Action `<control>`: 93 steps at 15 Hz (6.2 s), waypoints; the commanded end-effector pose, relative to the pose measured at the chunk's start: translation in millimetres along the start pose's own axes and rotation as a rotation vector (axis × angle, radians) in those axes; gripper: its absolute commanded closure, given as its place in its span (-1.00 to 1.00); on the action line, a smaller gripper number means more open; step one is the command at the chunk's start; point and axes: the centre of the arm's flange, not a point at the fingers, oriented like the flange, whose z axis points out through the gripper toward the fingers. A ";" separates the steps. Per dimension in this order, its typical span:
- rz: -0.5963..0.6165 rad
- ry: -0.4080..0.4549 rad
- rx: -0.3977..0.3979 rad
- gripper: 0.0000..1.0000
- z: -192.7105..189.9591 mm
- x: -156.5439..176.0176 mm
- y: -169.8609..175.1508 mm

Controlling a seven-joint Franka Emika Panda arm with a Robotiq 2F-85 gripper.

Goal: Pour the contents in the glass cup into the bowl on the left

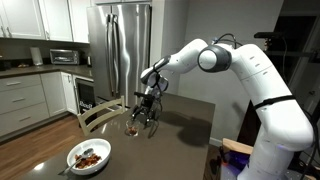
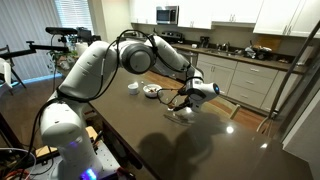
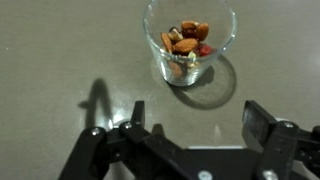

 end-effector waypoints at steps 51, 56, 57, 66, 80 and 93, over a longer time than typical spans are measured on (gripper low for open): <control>0.268 -0.555 0.125 -1.00 65.9 45.9 9.8; 0.261 -0.558 0.118 -1.00 66.5 46.0 9.4; 0.254 -0.556 0.110 -1.00 66.5 45.8 9.4; 0.192 -0.562 0.075 -1.00 64.5 37.6 9.1; 0.171 -0.647 0.016 -1.00 71.6 25.0 8.1; 0.160 -0.654 -0.019 -0.08 86.9 15.8 7.4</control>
